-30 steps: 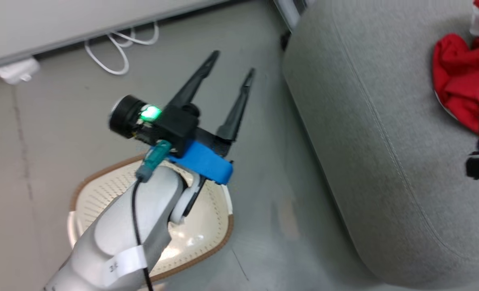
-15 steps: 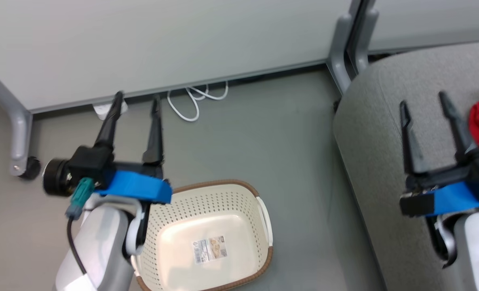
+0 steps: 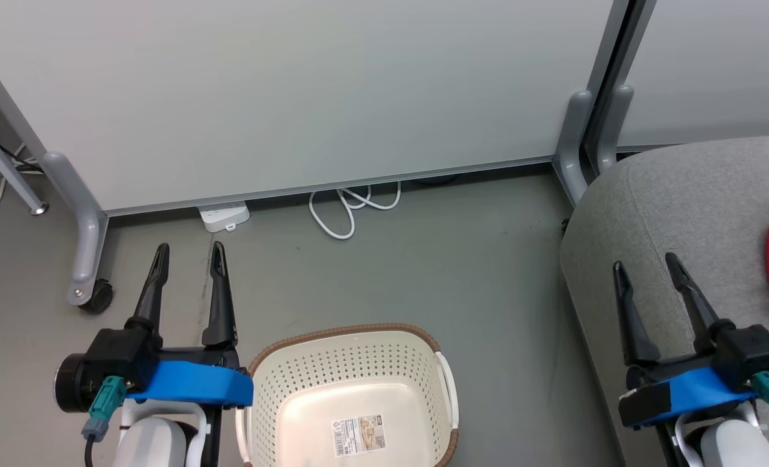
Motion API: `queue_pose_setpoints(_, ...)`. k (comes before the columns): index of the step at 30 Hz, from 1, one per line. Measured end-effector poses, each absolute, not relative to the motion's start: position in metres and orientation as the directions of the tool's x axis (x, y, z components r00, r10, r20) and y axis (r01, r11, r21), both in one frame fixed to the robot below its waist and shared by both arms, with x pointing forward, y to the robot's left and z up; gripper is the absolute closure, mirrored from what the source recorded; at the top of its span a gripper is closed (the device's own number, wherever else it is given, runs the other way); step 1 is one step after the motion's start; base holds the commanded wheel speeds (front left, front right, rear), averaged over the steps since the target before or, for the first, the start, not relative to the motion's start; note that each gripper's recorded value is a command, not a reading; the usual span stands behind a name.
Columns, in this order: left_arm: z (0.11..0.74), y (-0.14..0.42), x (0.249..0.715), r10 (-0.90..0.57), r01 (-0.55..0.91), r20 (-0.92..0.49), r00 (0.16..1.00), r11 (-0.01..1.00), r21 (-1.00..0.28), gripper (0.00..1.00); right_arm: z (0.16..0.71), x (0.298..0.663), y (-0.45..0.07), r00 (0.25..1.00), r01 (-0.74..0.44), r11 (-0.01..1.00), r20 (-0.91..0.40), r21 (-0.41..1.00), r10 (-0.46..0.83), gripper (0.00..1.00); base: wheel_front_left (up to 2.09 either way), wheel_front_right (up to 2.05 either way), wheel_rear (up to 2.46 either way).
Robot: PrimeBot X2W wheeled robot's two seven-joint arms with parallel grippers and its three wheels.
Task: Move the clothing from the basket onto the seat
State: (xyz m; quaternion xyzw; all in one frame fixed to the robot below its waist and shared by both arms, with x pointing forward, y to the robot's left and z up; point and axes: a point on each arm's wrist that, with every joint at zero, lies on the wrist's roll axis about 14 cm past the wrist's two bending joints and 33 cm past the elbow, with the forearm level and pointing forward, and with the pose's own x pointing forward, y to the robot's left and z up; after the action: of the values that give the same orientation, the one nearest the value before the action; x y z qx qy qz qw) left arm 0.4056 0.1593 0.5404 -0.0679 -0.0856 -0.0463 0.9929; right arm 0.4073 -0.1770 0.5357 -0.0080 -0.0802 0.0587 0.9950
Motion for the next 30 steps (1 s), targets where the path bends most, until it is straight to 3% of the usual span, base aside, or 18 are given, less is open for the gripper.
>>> queue_pose_setpoints(30, 0.520, 0.165, 0.378, -0.059, 0.078, 0.125, 0.990, 0.984, -0.157, 0.00, 0.507, 0.384, -0.168, 0.991, -0.114, 0.993, 0.080, 0.039, 0.110, 0.00, 0.00, 0.00, 0.00)
